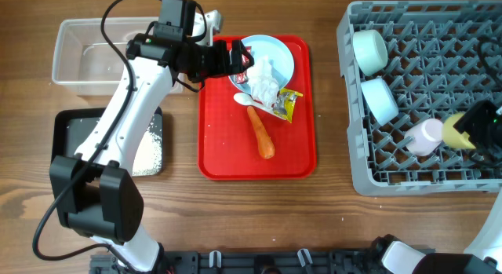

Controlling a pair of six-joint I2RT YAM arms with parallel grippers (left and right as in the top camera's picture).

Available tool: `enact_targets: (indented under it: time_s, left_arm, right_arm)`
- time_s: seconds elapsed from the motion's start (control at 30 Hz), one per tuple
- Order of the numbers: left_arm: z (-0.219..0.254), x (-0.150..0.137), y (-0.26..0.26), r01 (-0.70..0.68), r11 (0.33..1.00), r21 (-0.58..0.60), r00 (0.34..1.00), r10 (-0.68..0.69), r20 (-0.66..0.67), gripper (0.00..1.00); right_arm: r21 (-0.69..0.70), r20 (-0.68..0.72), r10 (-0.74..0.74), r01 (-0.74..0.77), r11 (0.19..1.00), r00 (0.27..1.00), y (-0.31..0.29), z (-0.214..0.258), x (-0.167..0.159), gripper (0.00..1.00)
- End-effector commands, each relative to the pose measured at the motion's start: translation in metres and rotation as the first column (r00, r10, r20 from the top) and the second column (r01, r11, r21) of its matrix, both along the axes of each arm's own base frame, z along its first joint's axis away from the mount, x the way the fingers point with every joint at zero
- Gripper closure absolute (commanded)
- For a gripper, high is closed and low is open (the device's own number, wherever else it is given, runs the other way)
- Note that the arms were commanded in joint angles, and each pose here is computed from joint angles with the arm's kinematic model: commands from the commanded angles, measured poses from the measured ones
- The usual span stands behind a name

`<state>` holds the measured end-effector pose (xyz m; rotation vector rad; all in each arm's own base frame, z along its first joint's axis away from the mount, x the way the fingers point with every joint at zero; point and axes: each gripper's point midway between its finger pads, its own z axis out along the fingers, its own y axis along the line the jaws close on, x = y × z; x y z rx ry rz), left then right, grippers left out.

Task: Sort waste into correct bins and load items into the dishwasher rack
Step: 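Carry the yellow cup over the rack with the right gripper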

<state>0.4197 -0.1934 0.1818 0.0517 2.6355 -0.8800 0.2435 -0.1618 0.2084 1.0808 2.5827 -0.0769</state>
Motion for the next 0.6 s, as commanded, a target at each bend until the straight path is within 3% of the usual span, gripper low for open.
enact_targets:
  time_s: [0.0, 0.23, 0.57]
  left_arm:
    - [-0.008, 0.004, 0.004, -0.003, 0.999, 0.045, 1.000, 0.003, 0.012, 0.00]
    - [-0.009, 0.006, 0.007, -0.014, 0.998, 0.065, 1.000, 0.012, 0.019, 0.00]
    - [-0.012, 0.006, 0.011, -0.024, 0.996, 0.085, 1.000, 0.023, 0.017, 0.00]
  right_arm:
    - [-0.079, -0.056, -0.081, 0.077, 0.994, 0.995, -0.016, 0.004, -0.014, 0.66]
    - [-0.093, -0.011, -0.142, 0.141, 0.986, 0.990, -0.037, 0.003, -0.008, 0.67]
    - [-0.049, -0.061, -0.138, 0.135, 0.990, 0.989, -0.054, -0.035, 0.018, 0.67]
